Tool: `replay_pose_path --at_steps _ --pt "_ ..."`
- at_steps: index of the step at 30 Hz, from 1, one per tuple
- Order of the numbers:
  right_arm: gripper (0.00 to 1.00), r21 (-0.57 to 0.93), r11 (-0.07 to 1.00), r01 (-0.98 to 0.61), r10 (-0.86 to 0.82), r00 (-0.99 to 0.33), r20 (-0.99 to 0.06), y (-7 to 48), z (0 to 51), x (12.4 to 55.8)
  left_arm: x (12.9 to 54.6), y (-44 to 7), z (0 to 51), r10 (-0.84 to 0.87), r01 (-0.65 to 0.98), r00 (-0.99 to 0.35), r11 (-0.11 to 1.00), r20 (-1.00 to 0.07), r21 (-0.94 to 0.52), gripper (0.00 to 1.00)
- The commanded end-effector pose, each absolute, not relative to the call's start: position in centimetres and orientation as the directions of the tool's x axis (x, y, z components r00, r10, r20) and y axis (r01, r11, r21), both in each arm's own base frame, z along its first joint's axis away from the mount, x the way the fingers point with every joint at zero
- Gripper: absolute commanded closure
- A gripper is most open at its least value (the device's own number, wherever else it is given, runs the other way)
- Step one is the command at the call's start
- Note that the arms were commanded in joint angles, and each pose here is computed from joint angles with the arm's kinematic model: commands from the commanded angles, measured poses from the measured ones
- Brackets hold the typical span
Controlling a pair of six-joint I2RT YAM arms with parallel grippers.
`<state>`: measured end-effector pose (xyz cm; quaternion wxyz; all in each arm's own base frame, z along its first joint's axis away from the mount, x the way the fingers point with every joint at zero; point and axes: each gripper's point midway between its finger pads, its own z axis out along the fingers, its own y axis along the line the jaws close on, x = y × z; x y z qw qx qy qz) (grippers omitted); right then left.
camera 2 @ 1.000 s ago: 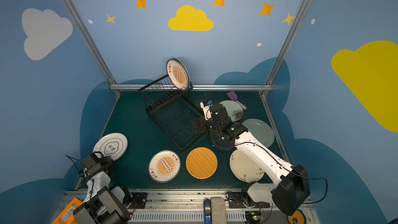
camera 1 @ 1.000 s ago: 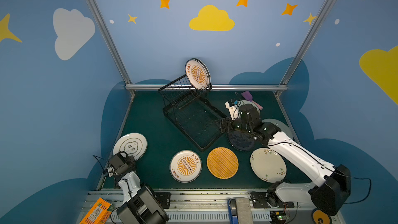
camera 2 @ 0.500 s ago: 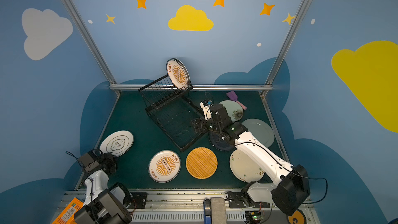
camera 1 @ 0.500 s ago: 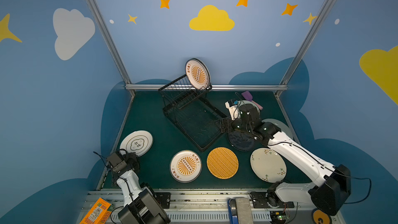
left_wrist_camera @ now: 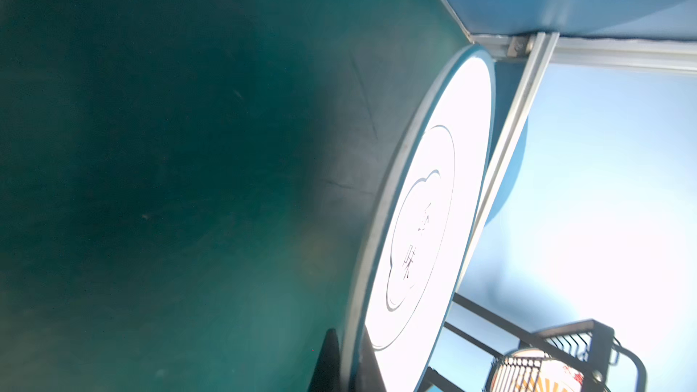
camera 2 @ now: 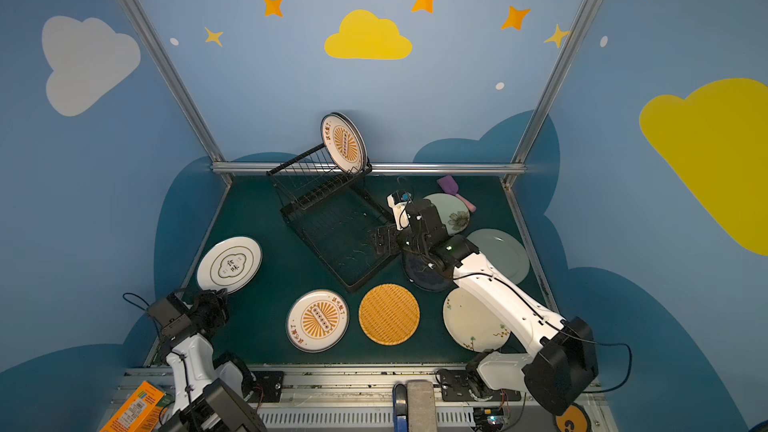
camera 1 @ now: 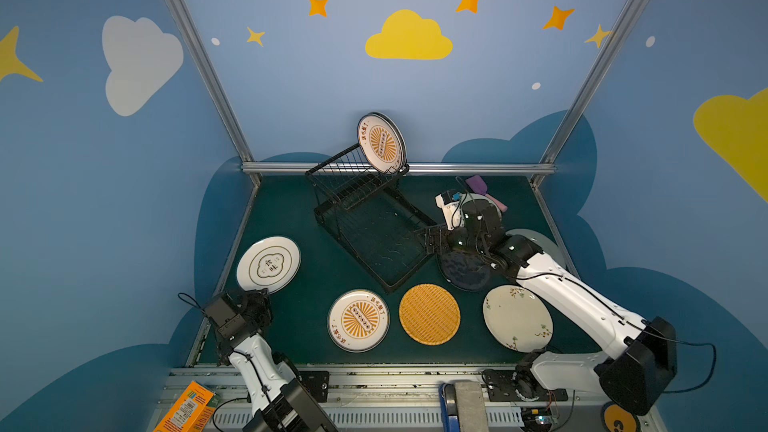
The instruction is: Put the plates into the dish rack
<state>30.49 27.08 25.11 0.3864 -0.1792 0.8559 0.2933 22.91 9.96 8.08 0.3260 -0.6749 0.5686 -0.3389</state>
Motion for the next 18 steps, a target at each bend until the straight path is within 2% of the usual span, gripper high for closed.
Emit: replay_pose_path --at_steps 1,4,7,18 --pt "0.07 0.41 0.739 -0.535 -0.046 -0.647 -0.761 27.8 25.5 31.1 24.1 9.2 12.4 -0.999 -0.469 0.015 -0.047 0.045 -0.882 0.96" --pt "0.07 0.44 0.725 -0.53 -0.03 -0.663 -0.748 28.0 25.4 31.6 23.6 7.6 12.4 -0.996 -0.515 -0.046 -0.038 0.072 -0.857 0.96" --pt "0.07 0.472 0.715 -0.516 -0.013 -0.684 -0.729 28.2 25.3 32.0 23.5 6.4 13.1 -0.992 -0.484 -0.093 -0.026 0.082 -0.875 0.96" --pt "0.07 0.5 0.709 -0.498 0.005 -0.705 -0.709 28.4 25.1 32.7 22.2 2.6 14.3 -0.968 -0.514 -0.248 0.097 0.039 -0.853 0.96"
